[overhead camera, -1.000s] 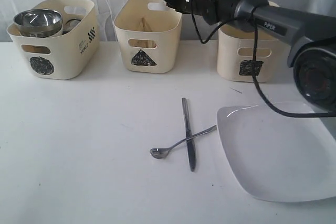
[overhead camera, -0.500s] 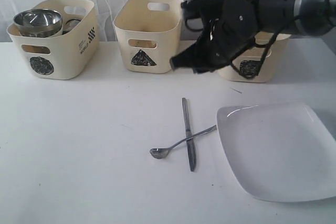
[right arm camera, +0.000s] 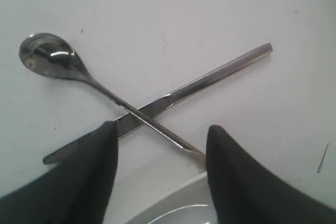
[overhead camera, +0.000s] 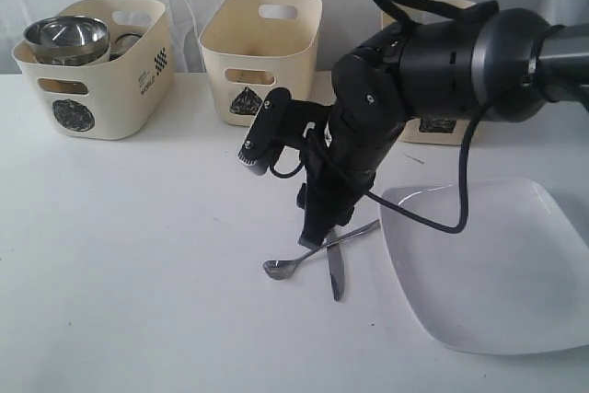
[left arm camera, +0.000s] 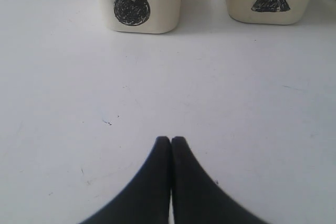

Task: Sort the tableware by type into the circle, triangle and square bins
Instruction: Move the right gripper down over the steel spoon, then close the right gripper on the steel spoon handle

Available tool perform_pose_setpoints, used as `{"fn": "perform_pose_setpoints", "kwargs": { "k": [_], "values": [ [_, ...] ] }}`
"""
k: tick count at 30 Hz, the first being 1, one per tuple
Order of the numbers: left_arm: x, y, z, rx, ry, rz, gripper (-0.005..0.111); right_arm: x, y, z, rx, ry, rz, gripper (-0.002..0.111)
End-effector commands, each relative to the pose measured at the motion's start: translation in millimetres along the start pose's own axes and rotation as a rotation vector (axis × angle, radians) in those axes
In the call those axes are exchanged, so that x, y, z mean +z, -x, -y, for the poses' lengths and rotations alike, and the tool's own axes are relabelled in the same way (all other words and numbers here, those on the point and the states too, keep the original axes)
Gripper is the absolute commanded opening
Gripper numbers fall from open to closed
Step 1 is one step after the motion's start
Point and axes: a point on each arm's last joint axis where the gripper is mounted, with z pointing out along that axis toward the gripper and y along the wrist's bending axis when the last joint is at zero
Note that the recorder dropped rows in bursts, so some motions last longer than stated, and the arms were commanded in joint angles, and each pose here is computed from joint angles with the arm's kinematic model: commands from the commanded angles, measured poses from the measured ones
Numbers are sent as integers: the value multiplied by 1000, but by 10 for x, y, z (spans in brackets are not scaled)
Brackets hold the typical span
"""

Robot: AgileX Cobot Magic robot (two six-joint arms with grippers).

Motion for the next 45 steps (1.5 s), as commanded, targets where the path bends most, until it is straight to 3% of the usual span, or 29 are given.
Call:
{"fn": "perform_pose_setpoints", "kwargs": {
  "k": [1,6,38,45],
  "values": [
    [2,-13,4,-5,-8,-2,0,-6,-30,-27,-206,16,-32,49],
    [2,-13,4,-5,-8,-2,0,36,-39,-38,-368,30,-43,49],
    [2,-13,4,-5,-8,-2,0,758,-86,-232,-356,144,-104,48],
    [2,-13,4,-5,-8,-2,0,707,-5,-251,-257,200,-73,21]
  ]
}}
